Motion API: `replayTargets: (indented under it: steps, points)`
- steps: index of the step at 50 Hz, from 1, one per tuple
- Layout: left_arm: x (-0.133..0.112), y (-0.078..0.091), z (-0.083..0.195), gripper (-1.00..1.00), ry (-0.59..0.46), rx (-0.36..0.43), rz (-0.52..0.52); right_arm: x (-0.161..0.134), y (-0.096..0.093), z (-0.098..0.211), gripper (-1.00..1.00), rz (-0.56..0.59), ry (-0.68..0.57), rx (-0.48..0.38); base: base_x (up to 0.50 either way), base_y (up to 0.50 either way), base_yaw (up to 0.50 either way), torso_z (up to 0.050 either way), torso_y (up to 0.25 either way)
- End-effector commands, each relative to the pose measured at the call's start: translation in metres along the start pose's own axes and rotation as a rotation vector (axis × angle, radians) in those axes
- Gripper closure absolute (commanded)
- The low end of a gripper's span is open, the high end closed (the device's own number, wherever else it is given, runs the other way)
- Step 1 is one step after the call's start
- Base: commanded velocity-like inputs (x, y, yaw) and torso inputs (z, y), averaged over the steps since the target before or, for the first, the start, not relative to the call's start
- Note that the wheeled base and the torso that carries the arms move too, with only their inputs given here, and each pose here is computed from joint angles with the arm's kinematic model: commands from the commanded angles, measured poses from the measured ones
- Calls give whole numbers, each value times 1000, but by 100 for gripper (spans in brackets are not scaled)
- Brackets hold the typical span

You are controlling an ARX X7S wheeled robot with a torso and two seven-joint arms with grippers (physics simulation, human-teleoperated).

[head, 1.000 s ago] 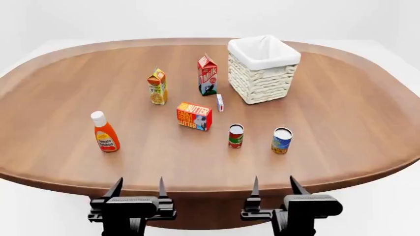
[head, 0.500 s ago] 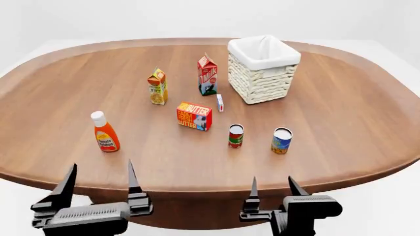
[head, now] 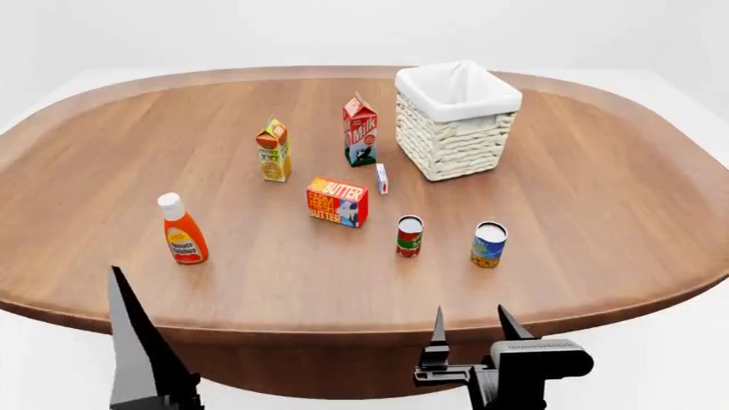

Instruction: Pick up the cream cheese box and the butter, and put them in the basket.

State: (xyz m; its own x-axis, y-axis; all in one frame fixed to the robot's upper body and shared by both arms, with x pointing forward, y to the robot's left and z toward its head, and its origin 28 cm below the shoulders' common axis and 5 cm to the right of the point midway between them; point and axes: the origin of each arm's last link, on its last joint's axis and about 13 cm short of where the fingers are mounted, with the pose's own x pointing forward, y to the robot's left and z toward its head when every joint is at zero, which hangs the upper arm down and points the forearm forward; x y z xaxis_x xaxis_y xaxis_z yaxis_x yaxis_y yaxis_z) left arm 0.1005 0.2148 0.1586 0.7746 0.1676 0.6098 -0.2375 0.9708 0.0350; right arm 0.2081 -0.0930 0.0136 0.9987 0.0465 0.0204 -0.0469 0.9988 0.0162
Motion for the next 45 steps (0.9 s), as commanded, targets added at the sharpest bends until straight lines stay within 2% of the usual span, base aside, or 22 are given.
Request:
replayTargets:
  steps: [1,34,39,45]
  points:
    - [1,4,8,-100,-23,-14,16,1,0,-1,-100,2,0,1,0,0,0,0,0]
    - [2,13,-8,-100,50,-84,92,0,1,-1,-100,7,2,-1,0,0,0,0,0]
    - [0,18,-12,-100,56,-128,127,1,0,-2,-100,8,2,-1,0,0,0,0,0]
    - [-3,21,-14,-100,69,-144,160,2,1,0,-100,7,2,-1,0,0,0,0,0]
